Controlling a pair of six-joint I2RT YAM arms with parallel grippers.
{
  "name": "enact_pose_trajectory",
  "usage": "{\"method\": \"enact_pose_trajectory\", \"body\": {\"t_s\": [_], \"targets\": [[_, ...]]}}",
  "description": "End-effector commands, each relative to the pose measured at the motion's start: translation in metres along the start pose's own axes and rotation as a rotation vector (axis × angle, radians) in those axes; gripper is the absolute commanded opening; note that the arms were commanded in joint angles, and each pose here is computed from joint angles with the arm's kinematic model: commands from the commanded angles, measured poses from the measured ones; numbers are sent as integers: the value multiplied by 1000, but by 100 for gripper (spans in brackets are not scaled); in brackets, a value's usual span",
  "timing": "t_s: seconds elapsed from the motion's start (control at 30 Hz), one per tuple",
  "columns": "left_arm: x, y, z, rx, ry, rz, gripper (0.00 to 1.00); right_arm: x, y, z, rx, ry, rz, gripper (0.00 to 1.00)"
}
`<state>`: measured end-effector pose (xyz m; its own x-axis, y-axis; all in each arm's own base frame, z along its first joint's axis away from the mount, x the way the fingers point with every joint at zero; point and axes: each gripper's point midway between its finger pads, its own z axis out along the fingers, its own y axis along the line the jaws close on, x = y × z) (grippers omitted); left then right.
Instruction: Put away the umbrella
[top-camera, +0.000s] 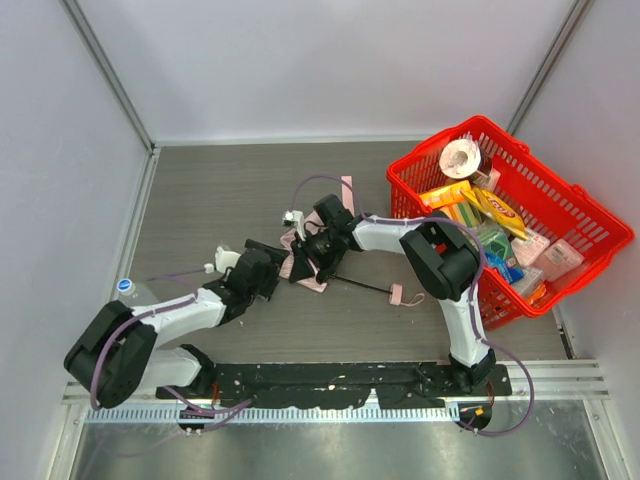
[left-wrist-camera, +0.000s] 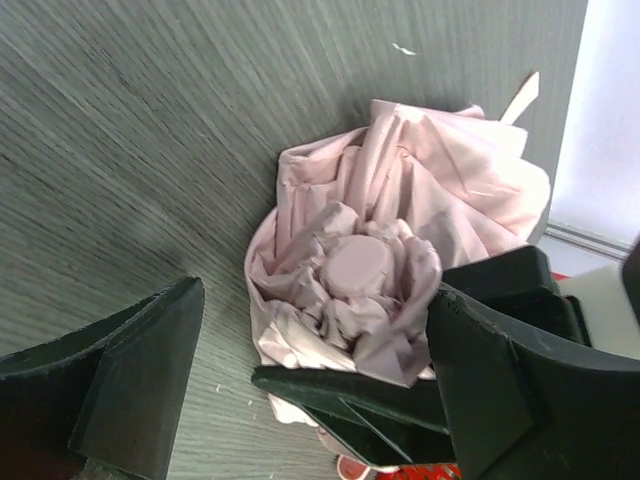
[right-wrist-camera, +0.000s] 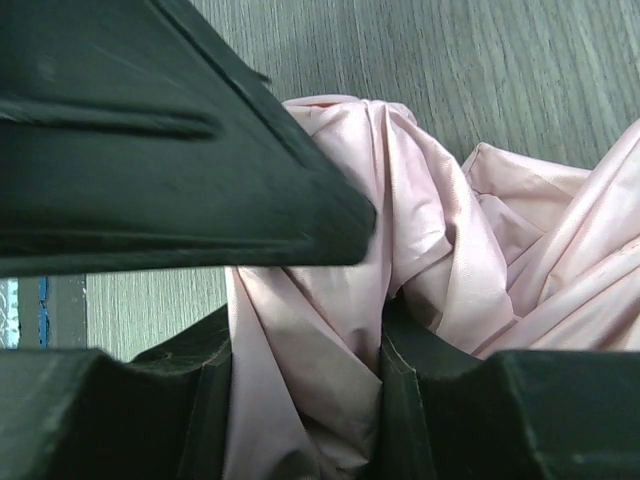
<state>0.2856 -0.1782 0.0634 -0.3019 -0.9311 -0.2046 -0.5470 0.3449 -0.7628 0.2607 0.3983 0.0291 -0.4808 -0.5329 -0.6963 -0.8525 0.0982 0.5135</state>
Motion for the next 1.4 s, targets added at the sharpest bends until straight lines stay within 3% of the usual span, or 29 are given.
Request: {"method": "enact_pose_trajectory", "body": {"t_s": [0.0,0.3,0.57,0.7,0.77,0.9,0.93,1.1,1.3,1.37], "targets": [[10,-11,10,69,42,-44,91,106,2,7,51,269,276,1],[28,-16,29,207,99,29,77,104,4,8,54,279,265,1],[34,6,39,177,135,67,20,106,4,9,64,300,250,1],[32,13,39,125,131,128,0,107,0,10,108,306,250,1],[31,19,39,95,130,149,0,95,-4,6,152,282,224,2],[32,36,38,15,153,142,0,72,-10,-12,281,236,182,30],[35,40,36,-14,173,145,0,71,-11,-18,328,230,178,48],[38,52,32,-109,208,185,0,30,-10,-55,555,138,125,72],[33,60,26,-164,196,220,0,-3,19,-83,697,34,0,75],[33,64,24,-188,202,218,0,-18,26,-101,830,-27,-95,76]]}}
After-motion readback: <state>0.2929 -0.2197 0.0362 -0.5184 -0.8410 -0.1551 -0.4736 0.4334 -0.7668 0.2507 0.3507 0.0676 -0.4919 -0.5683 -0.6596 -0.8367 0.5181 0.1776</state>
